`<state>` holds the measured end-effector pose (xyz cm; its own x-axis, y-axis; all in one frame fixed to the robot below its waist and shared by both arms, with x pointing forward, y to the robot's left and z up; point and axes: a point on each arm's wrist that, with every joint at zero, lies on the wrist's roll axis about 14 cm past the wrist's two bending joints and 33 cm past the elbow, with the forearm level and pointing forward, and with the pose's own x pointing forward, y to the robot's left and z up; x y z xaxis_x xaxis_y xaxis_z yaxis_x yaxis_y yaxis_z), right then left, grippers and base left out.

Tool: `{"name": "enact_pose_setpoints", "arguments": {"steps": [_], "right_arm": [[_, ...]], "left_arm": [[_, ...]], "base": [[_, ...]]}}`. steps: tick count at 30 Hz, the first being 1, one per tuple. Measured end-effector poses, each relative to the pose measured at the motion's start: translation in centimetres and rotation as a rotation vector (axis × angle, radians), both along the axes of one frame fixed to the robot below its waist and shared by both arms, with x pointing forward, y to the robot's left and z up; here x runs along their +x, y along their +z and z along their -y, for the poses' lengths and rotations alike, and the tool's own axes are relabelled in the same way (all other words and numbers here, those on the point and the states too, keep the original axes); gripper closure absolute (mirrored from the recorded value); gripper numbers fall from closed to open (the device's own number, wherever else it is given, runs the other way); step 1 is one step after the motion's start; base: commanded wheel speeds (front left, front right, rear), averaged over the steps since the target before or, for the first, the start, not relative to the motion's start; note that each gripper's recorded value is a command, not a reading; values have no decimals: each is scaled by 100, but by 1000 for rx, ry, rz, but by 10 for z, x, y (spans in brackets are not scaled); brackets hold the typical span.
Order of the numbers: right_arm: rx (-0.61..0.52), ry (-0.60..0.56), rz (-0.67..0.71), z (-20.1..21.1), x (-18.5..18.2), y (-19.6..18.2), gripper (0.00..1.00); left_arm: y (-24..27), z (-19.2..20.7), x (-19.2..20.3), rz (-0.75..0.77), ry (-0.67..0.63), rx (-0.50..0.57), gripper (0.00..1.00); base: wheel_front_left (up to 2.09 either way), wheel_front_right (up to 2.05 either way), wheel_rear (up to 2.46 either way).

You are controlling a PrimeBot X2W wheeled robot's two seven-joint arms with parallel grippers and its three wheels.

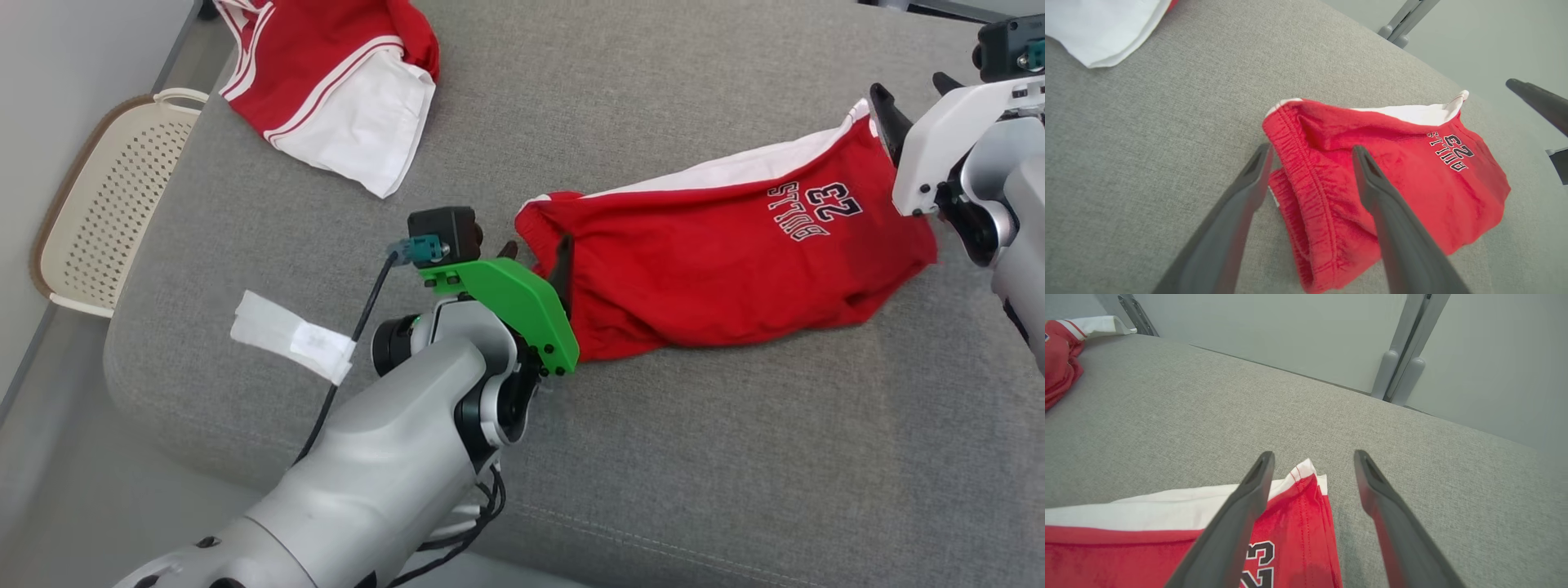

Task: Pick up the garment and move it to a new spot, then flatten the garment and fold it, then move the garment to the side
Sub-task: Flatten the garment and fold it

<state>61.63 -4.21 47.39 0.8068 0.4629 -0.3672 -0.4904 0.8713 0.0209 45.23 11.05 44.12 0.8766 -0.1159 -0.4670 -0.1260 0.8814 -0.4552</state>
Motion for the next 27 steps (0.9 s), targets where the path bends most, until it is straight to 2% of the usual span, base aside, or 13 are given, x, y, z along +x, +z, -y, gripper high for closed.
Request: {"name": "enact_pose_setpoints", "arguments": {"steps": [14,21,27], "right_arm": [[147,-38,148,46,-31,50,0],[173,-73,205,83,-53,64,0],[190,-125,227,119,-75,64,0]], "left_arm": [[-32,22,-40,-102,19,-117,0],[-41,33,-40,-141,78,-216,0],[-50,44,-37,-165,69,-222,0]], "base": [[0,0,0],[0,0,0],[0,0,0]]}}
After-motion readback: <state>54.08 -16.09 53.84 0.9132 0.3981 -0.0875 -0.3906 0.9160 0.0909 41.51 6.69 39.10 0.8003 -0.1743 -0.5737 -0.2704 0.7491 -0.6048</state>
